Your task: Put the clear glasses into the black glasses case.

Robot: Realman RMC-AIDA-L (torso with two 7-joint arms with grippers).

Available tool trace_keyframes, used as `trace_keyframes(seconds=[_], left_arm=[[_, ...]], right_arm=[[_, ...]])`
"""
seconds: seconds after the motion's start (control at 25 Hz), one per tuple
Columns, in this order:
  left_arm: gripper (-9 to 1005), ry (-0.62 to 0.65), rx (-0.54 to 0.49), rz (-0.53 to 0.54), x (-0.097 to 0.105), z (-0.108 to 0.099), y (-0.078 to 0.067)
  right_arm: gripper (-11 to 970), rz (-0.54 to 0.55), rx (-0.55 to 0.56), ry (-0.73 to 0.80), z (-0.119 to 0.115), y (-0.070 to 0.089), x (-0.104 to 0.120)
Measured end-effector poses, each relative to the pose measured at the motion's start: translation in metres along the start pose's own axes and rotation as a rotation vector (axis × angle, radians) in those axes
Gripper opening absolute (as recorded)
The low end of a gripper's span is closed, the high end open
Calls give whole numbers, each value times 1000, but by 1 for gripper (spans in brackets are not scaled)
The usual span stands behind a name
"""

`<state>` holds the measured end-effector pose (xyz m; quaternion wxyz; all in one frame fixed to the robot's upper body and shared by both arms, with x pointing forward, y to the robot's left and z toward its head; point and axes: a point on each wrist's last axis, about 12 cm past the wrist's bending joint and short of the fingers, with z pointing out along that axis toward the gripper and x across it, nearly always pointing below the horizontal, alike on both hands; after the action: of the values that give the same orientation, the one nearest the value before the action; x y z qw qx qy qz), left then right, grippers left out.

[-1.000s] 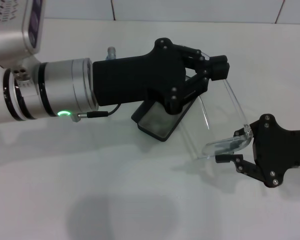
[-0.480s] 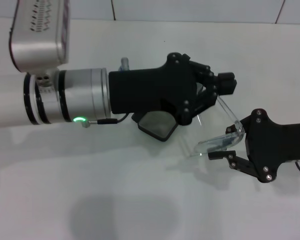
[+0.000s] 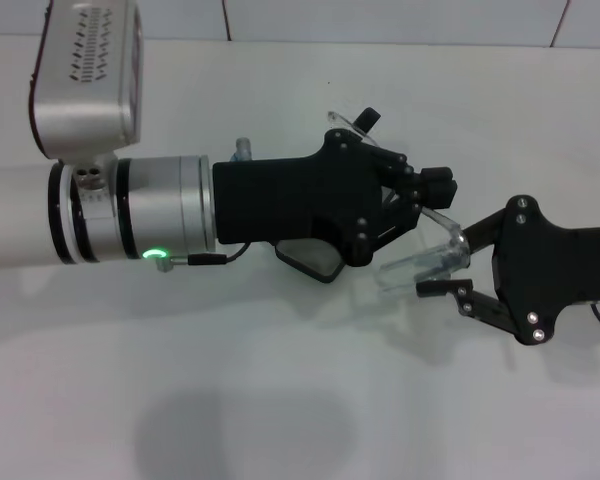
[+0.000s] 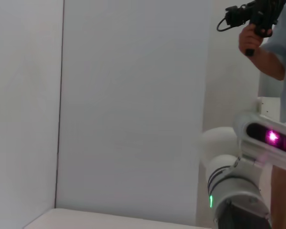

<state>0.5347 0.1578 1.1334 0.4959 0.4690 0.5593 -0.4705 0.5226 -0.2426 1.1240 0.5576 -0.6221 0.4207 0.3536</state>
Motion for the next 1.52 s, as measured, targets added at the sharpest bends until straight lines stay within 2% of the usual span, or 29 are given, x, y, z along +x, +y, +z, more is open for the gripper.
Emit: trace_keyframes(seconds=[0.52, 0.84, 1.04, 1.28, 1.4, 1.52], left_arm=[[57, 11, 2, -23, 6, 0, -1], [56, -27, -12, -10, -1, -2, 1], [56, -99, -72, -3, -9, -15, 4], [56, -169, -212, -26, -9, -42, 18], [56, -237, -298, -56, -3, -57, 24], [57, -262, -335, -75, 2, -63, 27]], right_arm=[[99, -38, 31, -13, -1, -5, -3], [97, -39, 39, -15, -2, -3, -2], [97, -30, 42, -15, -2, -1, -1], [96, -33, 38, -48, -3, 2, -5], [96, -53, 45, -121, -6, 6, -13], [96, -85, 44, -235, -14, 13, -25]])
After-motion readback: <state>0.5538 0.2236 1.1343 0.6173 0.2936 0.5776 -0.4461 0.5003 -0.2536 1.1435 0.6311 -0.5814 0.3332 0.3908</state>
